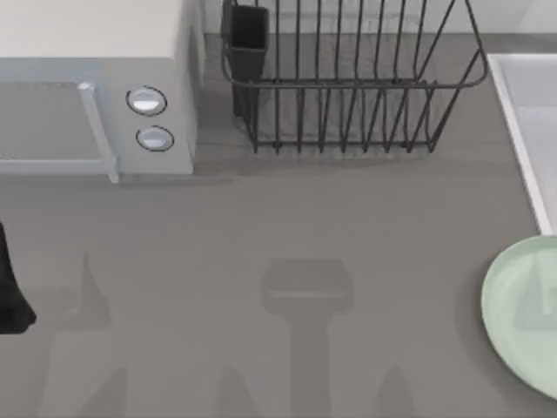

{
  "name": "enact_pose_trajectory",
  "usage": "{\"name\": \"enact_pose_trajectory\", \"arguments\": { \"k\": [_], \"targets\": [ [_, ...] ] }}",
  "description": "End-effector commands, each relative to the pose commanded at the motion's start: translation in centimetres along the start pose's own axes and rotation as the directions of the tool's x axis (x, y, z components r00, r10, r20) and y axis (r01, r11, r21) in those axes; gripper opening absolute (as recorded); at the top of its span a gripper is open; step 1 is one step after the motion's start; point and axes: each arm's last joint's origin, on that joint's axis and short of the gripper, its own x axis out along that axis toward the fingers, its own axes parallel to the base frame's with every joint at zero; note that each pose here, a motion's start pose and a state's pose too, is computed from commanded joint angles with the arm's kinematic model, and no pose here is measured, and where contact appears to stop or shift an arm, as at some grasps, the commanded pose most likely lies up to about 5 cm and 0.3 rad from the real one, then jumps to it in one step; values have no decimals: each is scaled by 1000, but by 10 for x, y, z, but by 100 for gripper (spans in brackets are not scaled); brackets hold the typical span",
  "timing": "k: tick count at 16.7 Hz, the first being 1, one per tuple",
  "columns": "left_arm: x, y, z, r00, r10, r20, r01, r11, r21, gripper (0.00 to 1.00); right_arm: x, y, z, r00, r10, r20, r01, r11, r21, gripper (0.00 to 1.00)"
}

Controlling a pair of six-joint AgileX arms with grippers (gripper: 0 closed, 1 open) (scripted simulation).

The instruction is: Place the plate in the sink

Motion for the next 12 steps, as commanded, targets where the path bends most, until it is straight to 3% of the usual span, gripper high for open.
{"name": "enact_pose_trajectory", "arguments": {
  "k": [9, 12],
  "targets": [
    [0, 0, 0, 1000, 0, 0, 0, 1000, 0, 100, 0, 0, 0, 1000, 0, -1, 0, 1000, 0, 100],
    [0, 0, 0, 1000, 0, 0, 0, 1000, 0, 100, 1, 2, 9, 998, 19, -60, -18, 1000, 20, 100]
  ]
}}
